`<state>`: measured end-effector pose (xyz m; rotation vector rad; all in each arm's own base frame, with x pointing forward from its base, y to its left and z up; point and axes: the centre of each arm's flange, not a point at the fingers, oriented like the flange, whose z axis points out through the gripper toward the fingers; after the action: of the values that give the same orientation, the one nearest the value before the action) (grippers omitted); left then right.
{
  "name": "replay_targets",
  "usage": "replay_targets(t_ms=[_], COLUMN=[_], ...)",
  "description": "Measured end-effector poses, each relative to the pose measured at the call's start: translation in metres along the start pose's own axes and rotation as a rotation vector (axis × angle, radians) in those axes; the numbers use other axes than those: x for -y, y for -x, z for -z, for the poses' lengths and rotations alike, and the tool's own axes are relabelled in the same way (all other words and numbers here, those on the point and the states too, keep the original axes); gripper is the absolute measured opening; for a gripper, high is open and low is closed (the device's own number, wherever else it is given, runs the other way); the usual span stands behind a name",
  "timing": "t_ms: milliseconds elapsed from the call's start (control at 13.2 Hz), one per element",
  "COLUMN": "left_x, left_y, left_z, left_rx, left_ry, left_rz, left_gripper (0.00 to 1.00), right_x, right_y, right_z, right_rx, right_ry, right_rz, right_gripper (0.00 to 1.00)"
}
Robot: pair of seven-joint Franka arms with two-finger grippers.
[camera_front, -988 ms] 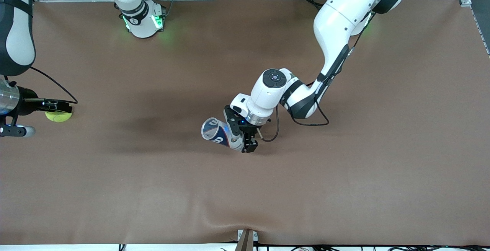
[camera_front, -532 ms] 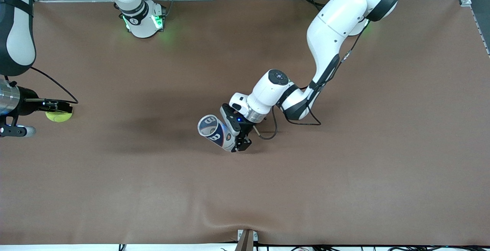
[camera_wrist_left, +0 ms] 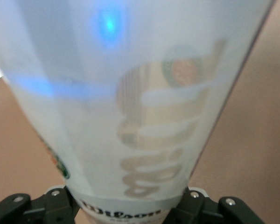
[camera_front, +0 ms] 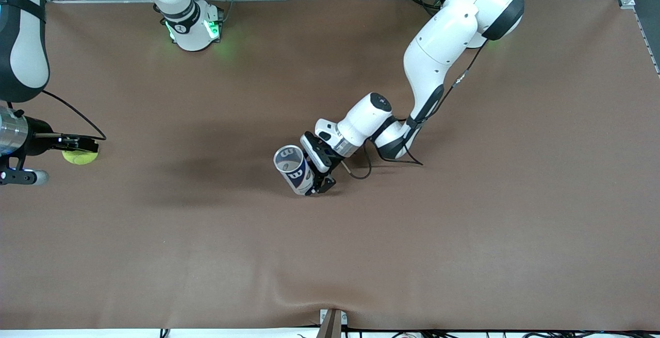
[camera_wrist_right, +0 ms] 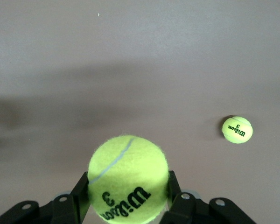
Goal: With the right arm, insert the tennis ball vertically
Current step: 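Move the ball over the can opening and lower it in with the right gripper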
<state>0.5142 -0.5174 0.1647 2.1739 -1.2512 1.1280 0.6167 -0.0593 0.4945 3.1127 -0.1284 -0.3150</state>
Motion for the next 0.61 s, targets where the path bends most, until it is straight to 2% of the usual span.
replay_targets(t_ms=[304, 608], left_x=[-0.013, -0.019], left_y=[0.019, 0.029], left_z=[0.002, 0.002], left_rx=[-0.012, 0.004], left_ry=[0.017, 0.026], left_rz=[0.06, 0.077], left_gripper=[0.75, 0.76], right_x=[0.01, 0.056], right_y=[0.0, 0.001], right_z=[0.0, 0.0], right_rx=[0.0, -0.001], right_ry=[0.002, 0.013], right_rz=[-0.031, -0.088], right_gripper=[0.67, 0.67])
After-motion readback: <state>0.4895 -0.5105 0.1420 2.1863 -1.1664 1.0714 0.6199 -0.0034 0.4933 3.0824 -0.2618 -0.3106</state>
